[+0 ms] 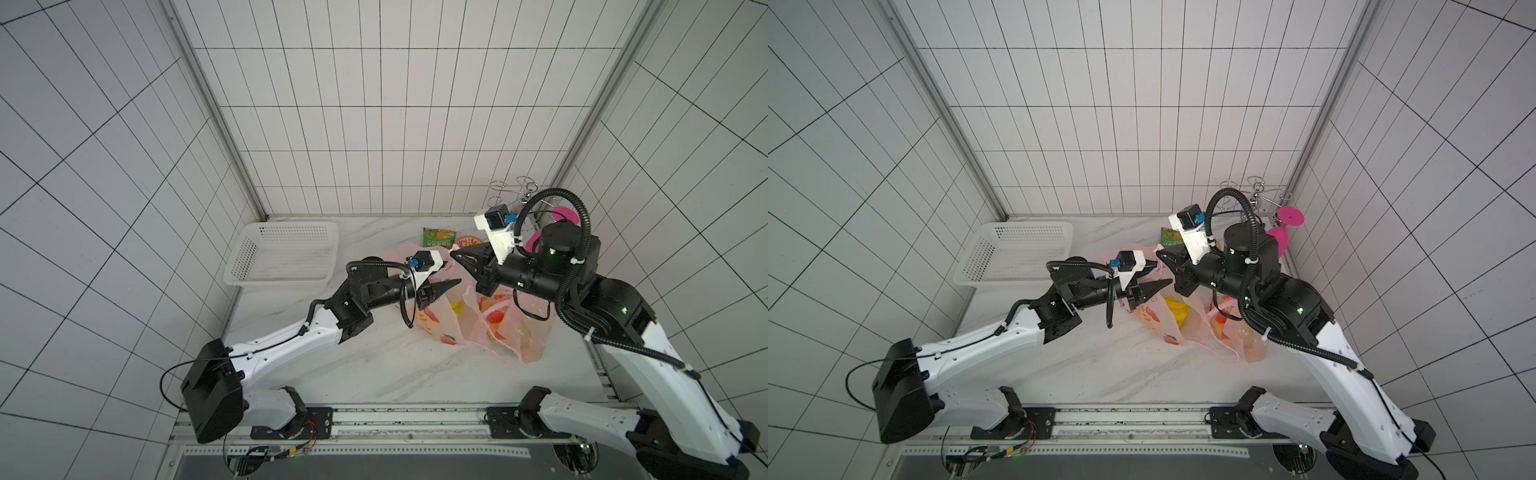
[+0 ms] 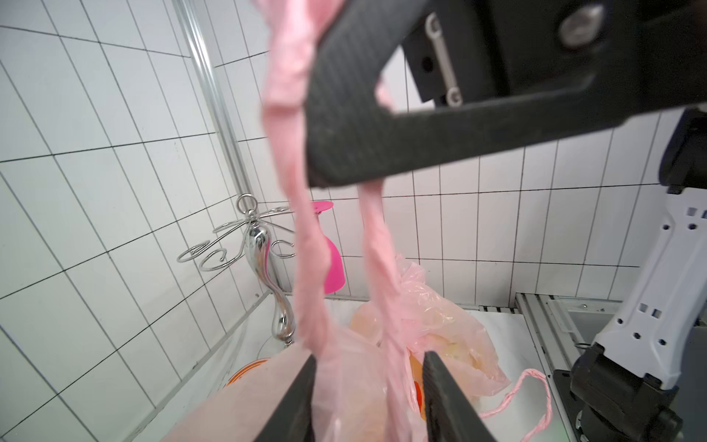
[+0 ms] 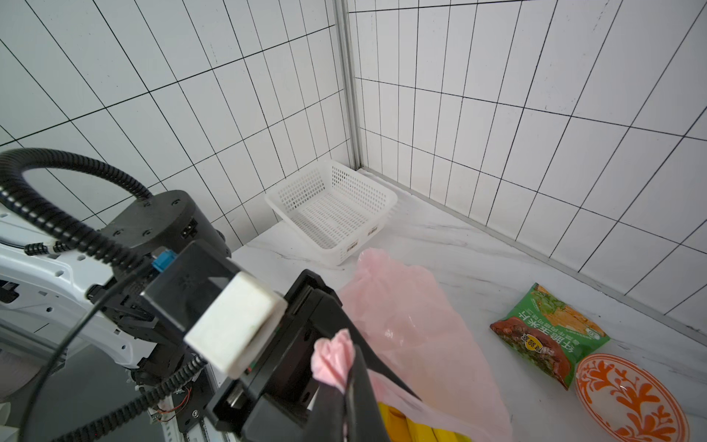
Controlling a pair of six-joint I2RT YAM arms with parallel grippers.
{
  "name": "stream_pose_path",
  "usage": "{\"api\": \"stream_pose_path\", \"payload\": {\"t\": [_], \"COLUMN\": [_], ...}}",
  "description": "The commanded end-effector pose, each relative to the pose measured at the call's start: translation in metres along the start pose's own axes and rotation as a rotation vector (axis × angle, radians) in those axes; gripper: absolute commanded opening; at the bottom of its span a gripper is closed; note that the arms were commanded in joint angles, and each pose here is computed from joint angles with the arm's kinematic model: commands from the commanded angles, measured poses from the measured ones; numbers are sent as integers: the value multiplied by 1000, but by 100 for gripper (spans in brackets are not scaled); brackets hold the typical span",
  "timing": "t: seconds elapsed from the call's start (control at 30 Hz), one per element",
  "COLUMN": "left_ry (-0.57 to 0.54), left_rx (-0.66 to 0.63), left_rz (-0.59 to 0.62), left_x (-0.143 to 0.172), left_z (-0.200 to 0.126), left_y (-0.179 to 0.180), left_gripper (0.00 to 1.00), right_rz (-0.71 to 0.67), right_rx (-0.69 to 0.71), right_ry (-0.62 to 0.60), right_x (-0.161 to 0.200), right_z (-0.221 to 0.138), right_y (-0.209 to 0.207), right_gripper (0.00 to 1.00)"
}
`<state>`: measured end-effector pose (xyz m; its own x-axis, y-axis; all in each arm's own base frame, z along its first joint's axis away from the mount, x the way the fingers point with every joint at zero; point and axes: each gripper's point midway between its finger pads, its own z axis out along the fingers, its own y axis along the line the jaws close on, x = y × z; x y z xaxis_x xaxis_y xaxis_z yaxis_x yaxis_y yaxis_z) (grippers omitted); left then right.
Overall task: Place the banana into a plastic bag & tie a knot
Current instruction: Adjust the plastic bag at the center of the board.
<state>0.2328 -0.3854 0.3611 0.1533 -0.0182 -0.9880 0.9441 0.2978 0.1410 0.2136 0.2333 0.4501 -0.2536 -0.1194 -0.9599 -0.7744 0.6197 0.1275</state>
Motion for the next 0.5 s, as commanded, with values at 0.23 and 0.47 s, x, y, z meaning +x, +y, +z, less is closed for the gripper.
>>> {"api": "stream_pose_path", "payload": {"t": [0.23,0.47], "left_ry": [-63,-82], "left_rx": [-129,-203], "left_rz": [0,64], "left_x": [-11,-27], "left_z": [-16,-26], "left_y": [16,28], "left_gripper": [44,78], "right_rz": [55,43], "right_rx": [19,-32], "right_ry": [40,53], "right_x": [24,28], "right_z": [15,20], "right_y": [-19,-13], "right_gripper": [0,0]}}
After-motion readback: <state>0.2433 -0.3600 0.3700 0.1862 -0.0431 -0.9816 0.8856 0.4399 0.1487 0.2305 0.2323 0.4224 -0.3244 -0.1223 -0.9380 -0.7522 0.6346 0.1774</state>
